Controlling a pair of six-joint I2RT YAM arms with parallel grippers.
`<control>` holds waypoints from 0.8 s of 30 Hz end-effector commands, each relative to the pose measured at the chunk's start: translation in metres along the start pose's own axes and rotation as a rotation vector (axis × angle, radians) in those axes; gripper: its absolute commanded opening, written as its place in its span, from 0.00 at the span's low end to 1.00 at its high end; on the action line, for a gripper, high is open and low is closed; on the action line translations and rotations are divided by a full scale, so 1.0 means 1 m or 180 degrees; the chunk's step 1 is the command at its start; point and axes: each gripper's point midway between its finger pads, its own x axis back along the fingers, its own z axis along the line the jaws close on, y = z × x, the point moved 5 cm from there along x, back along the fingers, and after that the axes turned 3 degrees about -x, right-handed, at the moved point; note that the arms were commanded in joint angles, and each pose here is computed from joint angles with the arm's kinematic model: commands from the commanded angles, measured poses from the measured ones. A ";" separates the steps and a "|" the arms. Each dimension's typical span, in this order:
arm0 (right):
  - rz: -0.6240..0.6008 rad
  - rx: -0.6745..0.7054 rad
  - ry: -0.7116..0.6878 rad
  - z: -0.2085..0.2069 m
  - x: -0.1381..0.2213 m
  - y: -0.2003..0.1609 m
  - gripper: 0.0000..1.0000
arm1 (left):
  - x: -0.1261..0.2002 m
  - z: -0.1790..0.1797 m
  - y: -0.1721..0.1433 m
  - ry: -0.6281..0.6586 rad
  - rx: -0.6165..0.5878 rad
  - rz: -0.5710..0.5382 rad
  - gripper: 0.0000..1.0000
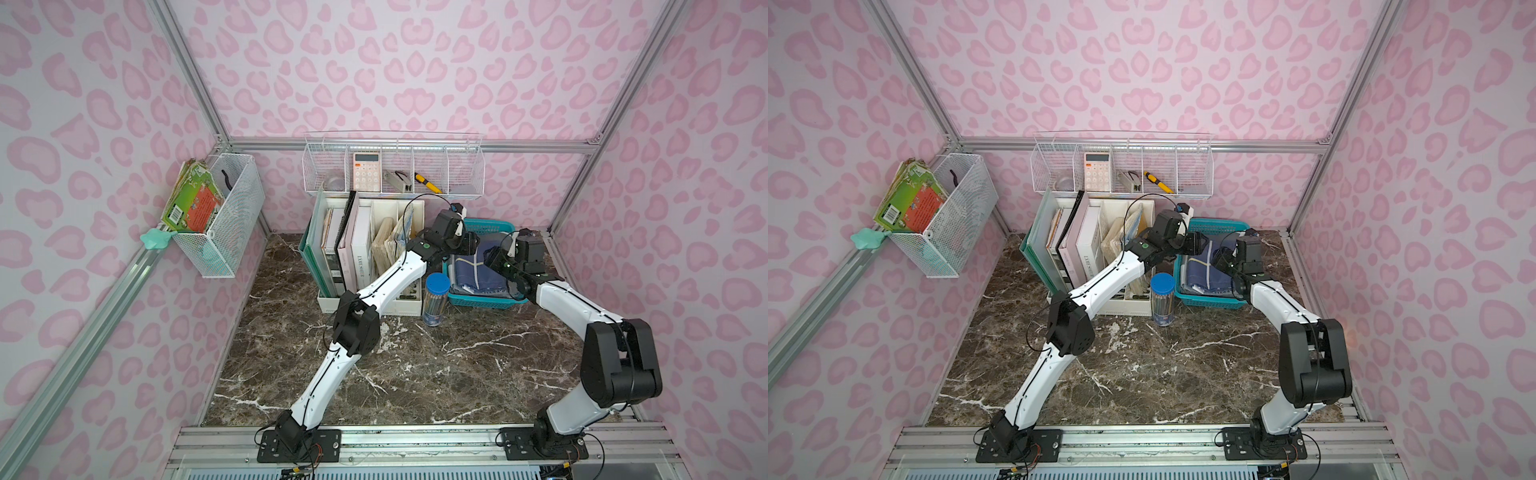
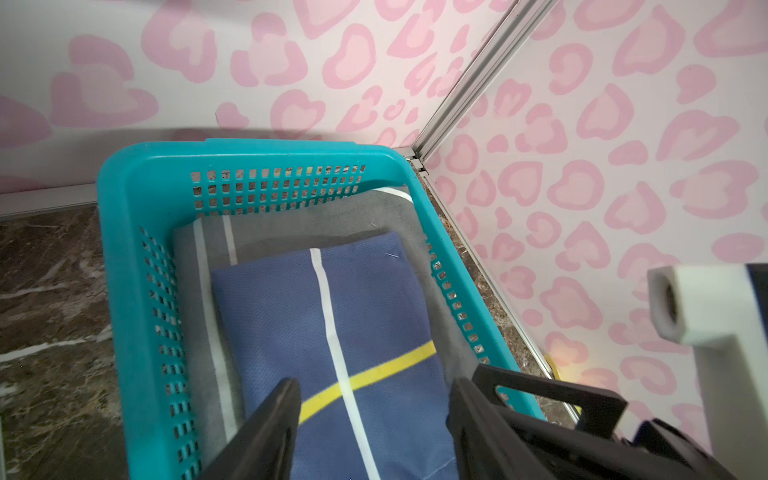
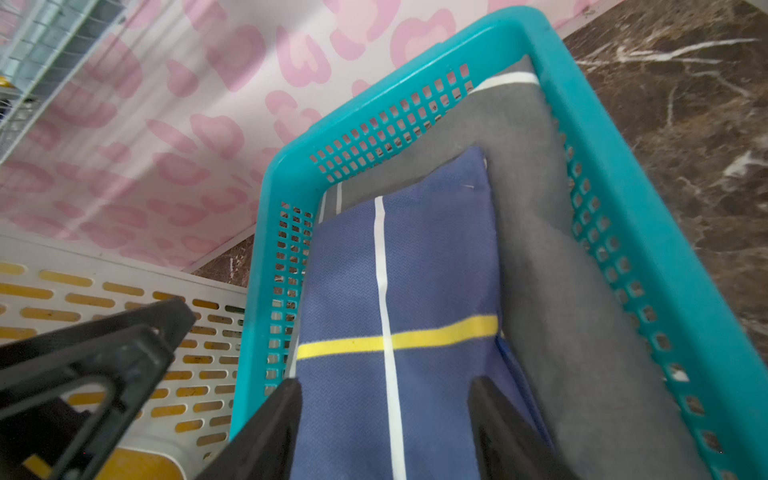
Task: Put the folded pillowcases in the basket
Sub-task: Place the pillowcase in the basket.
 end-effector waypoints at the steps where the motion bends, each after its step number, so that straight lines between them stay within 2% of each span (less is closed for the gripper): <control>1: -0.0158 0.0054 -0.0033 0.006 0.016 0.012 0.74 | 0.023 -0.019 0.028 -0.0145 -0.0094 -0.0193 0.63; 5: -0.0298 0.0093 0.0082 0.015 0.043 0.017 0.82 | 0.045 -0.037 0.037 -0.0160 -0.0209 -0.0189 0.64; 10: -0.0451 0.0245 0.0197 0.028 0.081 0.024 0.90 | 0.088 -0.060 0.046 0.0045 -0.0499 -0.0333 0.76; 14: -0.0510 0.0409 0.0226 0.038 0.110 0.029 0.97 | 0.136 -0.072 0.045 0.0284 -0.0687 -0.0466 0.82; 16: -0.0584 0.0468 0.0283 0.041 0.124 0.029 0.98 | 0.162 -0.072 0.043 0.0370 -0.0701 -0.0536 0.85; 18: -0.0701 0.0483 0.0335 0.043 0.137 0.031 0.98 | 0.190 -0.068 0.040 0.0468 -0.0706 -0.0575 0.96; 19: -0.0743 0.0493 0.0351 0.045 0.142 0.033 0.98 | 0.202 -0.065 0.038 0.0530 -0.0702 -0.0579 0.99; 24: -0.0885 0.0753 0.0385 0.056 0.162 0.035 0.98 | 0.275 -0.043 0.019 0.0912 -0.0616 -0.0798 0.99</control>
